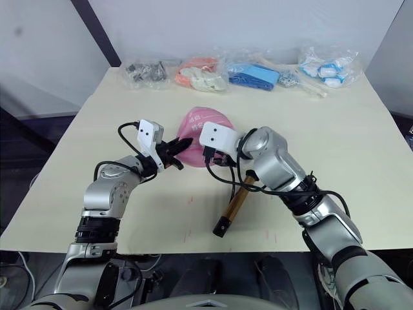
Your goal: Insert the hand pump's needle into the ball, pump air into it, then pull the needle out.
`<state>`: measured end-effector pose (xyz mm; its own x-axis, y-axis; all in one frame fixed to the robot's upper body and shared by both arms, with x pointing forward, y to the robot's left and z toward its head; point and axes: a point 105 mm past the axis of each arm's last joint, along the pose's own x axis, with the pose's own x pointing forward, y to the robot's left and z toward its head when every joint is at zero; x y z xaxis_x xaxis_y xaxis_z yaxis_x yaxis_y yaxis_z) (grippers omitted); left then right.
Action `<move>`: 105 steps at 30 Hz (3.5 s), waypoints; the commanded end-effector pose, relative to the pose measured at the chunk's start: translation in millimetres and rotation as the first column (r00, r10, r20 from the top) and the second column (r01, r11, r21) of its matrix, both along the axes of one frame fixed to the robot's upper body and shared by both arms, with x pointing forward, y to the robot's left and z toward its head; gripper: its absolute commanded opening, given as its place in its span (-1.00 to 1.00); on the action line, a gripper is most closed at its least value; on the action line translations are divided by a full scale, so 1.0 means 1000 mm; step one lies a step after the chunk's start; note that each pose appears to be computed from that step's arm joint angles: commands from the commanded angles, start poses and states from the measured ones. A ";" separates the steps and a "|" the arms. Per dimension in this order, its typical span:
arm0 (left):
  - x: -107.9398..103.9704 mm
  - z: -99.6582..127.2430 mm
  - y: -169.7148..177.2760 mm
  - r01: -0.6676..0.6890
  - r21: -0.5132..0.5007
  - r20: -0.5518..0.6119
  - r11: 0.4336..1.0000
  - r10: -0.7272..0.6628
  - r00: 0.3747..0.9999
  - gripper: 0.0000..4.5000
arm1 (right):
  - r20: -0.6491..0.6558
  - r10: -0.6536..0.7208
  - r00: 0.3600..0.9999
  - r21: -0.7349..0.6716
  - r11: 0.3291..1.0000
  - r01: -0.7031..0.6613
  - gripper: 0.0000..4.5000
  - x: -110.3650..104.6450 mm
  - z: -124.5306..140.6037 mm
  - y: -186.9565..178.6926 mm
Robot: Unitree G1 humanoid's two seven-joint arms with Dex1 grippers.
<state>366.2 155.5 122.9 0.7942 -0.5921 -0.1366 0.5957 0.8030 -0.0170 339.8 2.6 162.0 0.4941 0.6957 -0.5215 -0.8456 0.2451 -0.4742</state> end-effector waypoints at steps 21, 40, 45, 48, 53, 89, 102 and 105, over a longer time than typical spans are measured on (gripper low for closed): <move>0.006 -0.007 -0.003 0.022 0.041 -0.041 0.999 -0.020 0.999 -1.00 | 0.009 -0.126 0.992 0.587 0.804 0.097 0.98 -0.065 0.022 -0.137; 0.009 0.007 0.001 0.034 0.050 0.013 0.998 -0.034 0.999 -0.64 | 0.055 -0.163 0.985 0.568 0.817 0.103 1.00 -0.098 0.011 -0.200; 0.008 0.017 -0.001 0.059 0.021 0.043 0.998 -0.060 0.997 0.35 | 0.048 -0.128 0.991 0.593 0.801 0.074 1.00 -0.101 0.011 -0.195; 0.005 0.026 0.001 0.077 -0.017 0.066 0.997 -0.076 0.995 0.99 | 0.034 -0.118 0.992 0.606 0.792 0.073 1.00 -0.103 0.010 -0.195; -0.007 0.042 0.001 0.141 -0.053 0.116 0.989 -0.134 0.984 0.99 | 0.018 -0.094 0.995 0.624 0.779 0.062 1.00 -0.105 0.010 -0.194; -0.111 0.025 -0.015 0.627 0.084 -0.121 0.774 -0.617 0.778 0.99 | 0.010 0.127 0.992 0.627 0.772 -0.105 1.00 -0.134 0.008 -0.209; -0.114 -0.012 -0.072 0.493 0.070 -0.244 0.867 -0.464 0.852 0.99 | -0.019 0.171 0.985 0.596 0.793 -0.126 1.00 -0.145 0.015 -0.217; -0.112 -0.025 -0.085 0.478 0.122 -0.289 0.870 -0.430 0.855 0.99 | -0.028 0.179 0.983 0.594 0.794 -0.127 1.00 -0.149 0.013 -0.215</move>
<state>254.8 75.1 94.4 0.3610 -0.8336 -0.4181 0.8826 0.4502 -0.1356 194.1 -214.0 165.1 0.3411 0.9395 -0.0301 -0.9284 0.3317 -0.1674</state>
